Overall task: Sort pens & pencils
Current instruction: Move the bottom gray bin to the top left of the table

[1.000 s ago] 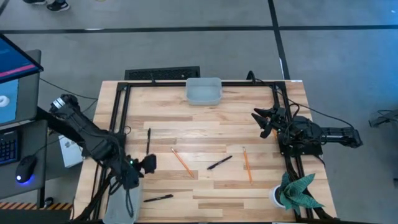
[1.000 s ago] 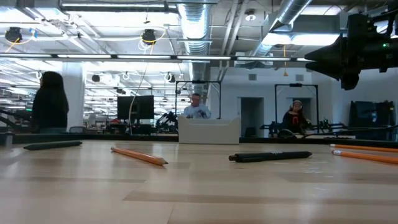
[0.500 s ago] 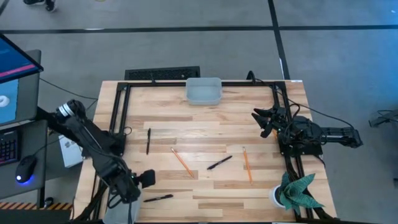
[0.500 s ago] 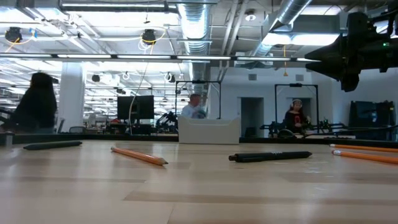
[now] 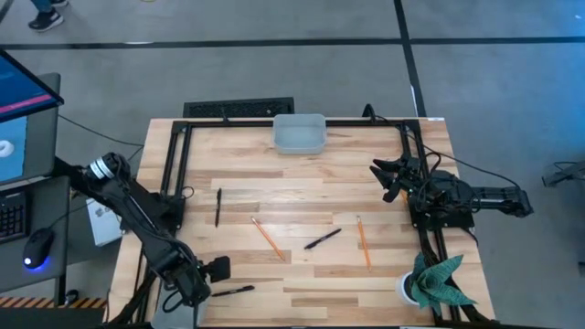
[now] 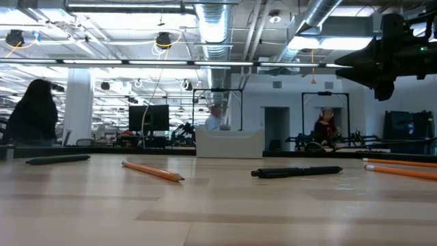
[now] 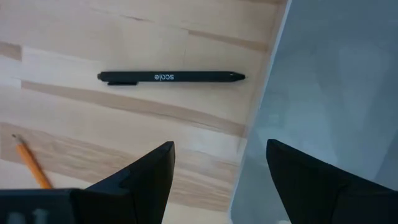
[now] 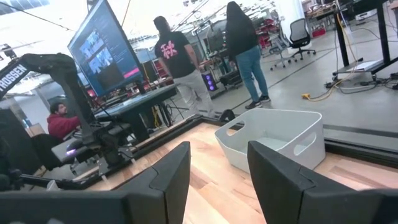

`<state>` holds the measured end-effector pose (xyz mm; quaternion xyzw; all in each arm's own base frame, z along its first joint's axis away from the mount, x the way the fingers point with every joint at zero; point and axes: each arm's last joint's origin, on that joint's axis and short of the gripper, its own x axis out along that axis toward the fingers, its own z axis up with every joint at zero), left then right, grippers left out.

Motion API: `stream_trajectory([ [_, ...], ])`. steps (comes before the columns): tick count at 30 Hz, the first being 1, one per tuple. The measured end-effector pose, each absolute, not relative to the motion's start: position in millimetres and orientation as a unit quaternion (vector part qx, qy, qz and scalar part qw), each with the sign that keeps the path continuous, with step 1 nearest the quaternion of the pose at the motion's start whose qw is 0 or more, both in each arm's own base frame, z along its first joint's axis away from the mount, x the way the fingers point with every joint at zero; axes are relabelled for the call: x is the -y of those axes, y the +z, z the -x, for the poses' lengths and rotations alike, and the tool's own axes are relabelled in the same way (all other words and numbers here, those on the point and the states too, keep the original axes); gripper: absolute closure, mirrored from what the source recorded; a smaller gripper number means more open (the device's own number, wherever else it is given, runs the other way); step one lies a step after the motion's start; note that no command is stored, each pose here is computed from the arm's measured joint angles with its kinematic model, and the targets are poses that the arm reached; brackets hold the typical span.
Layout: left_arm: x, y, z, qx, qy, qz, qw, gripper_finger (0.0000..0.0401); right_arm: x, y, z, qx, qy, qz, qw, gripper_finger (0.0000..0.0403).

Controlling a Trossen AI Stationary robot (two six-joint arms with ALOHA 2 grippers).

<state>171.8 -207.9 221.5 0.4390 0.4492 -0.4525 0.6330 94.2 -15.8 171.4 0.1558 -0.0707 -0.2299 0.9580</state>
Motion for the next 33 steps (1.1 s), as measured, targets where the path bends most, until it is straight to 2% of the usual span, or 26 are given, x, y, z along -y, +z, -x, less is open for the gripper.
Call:
stream_trajectory([
  [9, 213, 203, -175, -0.484, -0.454, -0.440, 0.605, 0.0154, 16, 171, -94, 0.071, -0.230, -0.156, 0.958, 0.0220],
  [20, 213, 187, -174, -0.490, -0.444, -0.389, 0.641, 0.0154, 16, 171, -94, 0.070, -0.230, -0.156, 0.958, 0.0222],
  [33, 213, 186, -173, -0.500, -0.434, -0.377, 0.648, 0.0154, 16, 171, -94, 0.071, -0.230, -0.155, 0.958, 0.0222],
])
